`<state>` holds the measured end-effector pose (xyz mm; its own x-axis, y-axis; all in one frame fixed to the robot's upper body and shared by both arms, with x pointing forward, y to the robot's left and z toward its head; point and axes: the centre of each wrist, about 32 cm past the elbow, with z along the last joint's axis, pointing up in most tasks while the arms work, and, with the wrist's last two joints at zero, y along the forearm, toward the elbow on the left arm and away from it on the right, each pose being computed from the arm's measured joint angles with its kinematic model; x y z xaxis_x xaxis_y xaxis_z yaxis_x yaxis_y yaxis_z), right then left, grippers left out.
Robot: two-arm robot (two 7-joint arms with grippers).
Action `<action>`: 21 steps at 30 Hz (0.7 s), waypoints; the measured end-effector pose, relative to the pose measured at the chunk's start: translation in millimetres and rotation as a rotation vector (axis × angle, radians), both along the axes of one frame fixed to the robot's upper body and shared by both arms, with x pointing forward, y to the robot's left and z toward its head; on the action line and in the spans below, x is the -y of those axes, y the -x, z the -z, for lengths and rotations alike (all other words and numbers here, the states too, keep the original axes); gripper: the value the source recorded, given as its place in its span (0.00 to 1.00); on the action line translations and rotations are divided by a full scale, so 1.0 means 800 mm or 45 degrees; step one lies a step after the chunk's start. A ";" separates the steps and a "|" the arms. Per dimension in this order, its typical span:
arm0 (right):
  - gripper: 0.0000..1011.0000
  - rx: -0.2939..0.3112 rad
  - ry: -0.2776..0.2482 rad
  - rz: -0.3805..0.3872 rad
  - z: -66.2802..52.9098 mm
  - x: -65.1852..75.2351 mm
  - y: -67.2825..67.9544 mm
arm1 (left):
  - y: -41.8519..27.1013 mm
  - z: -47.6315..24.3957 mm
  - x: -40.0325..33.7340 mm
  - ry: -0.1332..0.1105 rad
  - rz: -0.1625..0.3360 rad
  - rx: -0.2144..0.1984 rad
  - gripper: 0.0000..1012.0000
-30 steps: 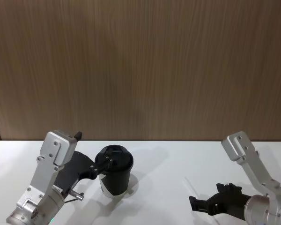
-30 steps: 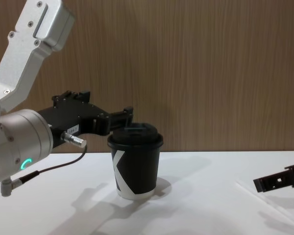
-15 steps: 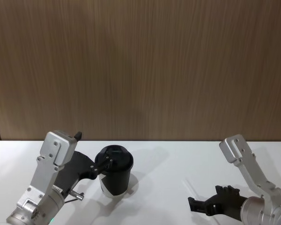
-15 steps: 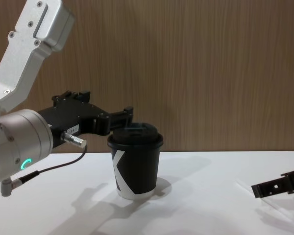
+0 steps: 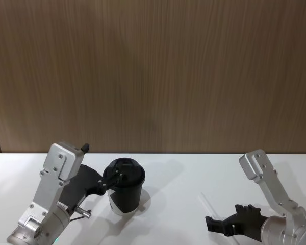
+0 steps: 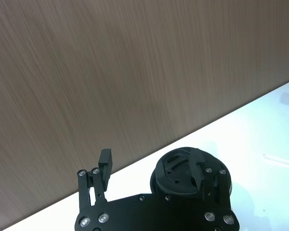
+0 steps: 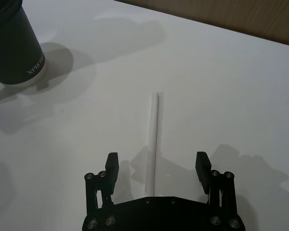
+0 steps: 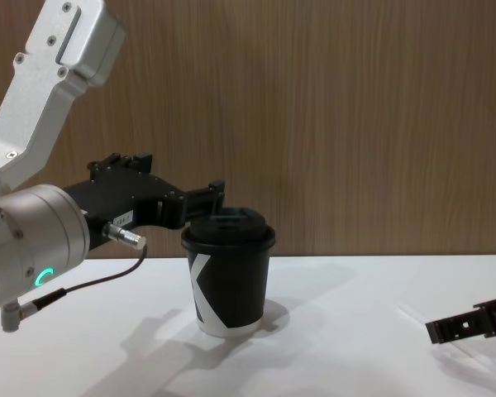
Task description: Pick up the straw with one hand, pass it to the other hand, and insert it into the cup.
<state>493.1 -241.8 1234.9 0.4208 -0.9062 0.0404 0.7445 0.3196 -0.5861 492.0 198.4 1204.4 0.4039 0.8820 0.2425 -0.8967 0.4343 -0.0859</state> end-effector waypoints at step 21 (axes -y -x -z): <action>0.99 -0.020 -0.004 0.006 0.011 0.001 -0.001 | 0.0000 0.0000 0.0000 0.000 0.000 0.000 0.99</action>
<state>494.0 -242.9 1226.1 0.4173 -0.9082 0.0313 0.7367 0.3180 -0.5968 492.0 198.4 1204.4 0.4040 0.8820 0.2425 -0.8967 0.4343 -0.0858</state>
